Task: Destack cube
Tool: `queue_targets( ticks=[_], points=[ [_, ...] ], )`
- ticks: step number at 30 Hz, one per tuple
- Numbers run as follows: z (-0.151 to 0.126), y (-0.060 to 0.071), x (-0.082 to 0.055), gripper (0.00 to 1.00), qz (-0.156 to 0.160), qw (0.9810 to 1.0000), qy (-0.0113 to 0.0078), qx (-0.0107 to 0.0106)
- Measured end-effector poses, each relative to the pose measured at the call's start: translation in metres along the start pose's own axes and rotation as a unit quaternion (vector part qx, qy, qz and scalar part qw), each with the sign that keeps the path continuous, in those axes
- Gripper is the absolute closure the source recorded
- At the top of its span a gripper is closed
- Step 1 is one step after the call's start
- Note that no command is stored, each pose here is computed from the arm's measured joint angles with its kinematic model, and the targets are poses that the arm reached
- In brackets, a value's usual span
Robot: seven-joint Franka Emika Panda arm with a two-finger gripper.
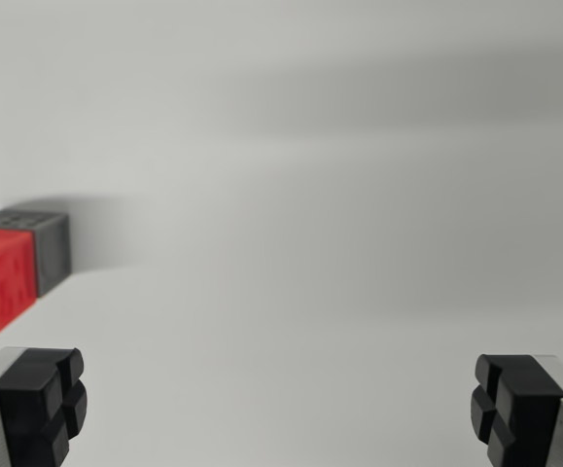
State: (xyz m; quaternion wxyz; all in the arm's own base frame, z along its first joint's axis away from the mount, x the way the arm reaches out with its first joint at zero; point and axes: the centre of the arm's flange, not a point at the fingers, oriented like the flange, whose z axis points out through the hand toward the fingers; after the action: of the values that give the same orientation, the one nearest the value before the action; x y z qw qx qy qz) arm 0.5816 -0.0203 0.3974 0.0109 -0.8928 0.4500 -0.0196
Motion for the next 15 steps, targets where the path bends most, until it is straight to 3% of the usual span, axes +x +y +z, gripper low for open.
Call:
queue_targets(
  ticks=[15],
  points=[
    [0.029,-0.018,-0.033,0.0,0.002,1.0,-0.0026,-0.0032]
  ],
)
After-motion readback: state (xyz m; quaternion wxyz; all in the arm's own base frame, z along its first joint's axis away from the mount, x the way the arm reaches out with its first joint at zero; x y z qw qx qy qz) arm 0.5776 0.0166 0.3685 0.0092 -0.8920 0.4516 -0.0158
